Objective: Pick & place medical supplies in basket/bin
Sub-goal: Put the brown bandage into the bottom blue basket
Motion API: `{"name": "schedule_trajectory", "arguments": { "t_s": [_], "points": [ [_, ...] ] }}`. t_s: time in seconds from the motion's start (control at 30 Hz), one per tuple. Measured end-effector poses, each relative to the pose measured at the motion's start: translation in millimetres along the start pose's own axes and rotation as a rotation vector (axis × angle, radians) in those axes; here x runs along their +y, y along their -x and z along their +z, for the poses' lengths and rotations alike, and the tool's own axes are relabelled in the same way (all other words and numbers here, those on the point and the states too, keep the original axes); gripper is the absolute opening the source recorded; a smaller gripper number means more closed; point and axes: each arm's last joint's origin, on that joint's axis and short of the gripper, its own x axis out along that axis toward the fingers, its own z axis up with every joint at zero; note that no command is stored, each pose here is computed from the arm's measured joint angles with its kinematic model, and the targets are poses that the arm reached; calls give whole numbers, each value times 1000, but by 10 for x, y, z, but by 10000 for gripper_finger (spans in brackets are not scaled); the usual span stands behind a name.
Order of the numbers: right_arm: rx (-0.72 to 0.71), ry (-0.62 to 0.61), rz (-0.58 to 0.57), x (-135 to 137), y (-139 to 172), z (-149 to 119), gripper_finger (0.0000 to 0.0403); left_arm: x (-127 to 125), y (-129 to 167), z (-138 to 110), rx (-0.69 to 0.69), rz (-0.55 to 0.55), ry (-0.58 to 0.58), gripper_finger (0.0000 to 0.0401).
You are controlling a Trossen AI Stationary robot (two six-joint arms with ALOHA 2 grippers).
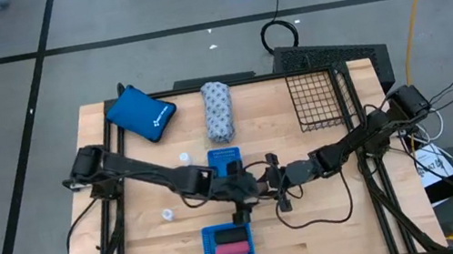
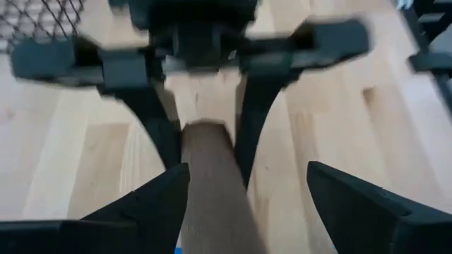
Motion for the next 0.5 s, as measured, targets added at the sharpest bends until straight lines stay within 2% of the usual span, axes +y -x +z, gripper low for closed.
{"name": "schedule_trajectory", "arguments": {
  "t_s": [0.27,0.5],
  "points": [
    [6,0,-2,-10,-4,-8,148,60,-187,-109,68,17,26,274],
    [-4,-2,-2,-10,-2,5,150,128,-201,-154,112,69,41,273]
  ]
}}
